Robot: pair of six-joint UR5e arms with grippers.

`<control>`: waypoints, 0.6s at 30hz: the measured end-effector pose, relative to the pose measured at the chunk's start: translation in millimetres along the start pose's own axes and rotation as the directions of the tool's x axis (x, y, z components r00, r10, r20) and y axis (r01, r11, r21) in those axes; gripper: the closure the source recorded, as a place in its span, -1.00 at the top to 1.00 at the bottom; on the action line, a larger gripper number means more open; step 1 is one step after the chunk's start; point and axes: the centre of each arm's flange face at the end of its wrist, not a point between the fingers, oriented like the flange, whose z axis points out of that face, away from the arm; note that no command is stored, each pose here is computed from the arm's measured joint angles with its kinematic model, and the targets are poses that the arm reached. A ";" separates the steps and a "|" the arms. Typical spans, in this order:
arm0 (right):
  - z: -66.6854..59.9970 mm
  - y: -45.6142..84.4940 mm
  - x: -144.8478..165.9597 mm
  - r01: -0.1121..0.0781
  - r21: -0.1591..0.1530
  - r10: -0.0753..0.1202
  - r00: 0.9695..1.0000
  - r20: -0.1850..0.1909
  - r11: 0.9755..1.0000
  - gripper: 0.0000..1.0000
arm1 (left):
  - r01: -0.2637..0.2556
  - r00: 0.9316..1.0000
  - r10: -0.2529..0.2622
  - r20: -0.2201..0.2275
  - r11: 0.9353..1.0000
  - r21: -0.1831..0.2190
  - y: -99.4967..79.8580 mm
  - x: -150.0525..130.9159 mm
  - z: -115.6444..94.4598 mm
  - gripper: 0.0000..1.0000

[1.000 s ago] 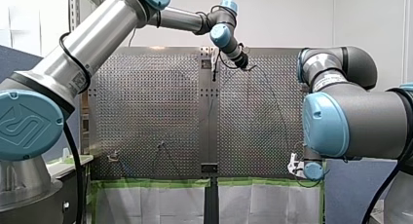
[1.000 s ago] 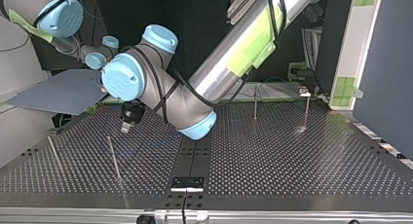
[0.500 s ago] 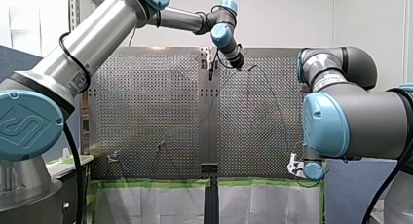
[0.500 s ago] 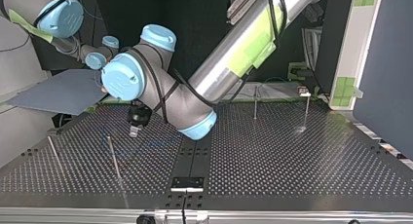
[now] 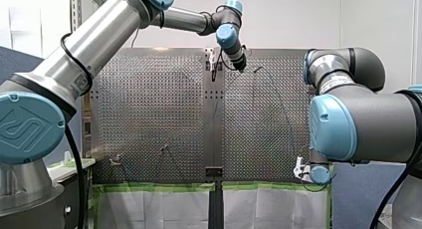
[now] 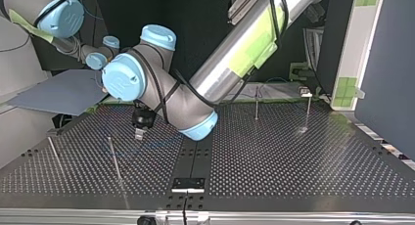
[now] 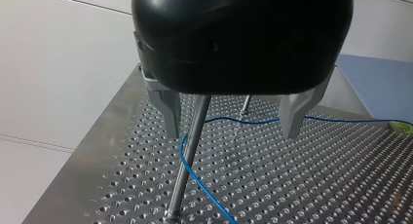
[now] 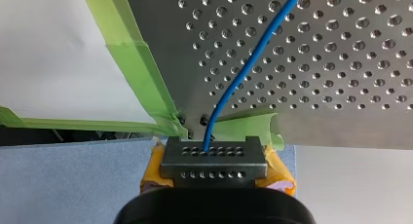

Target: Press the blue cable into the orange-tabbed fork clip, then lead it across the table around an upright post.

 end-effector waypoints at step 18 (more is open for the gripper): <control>0.4 0.6 0.5 0.000 0.000 0.000 1.000 -0.001 1.000 -1.00 | -0.004 1.000 0.004 -0.010 1.000 -0.002 0.6 1.0 -1.0 1.00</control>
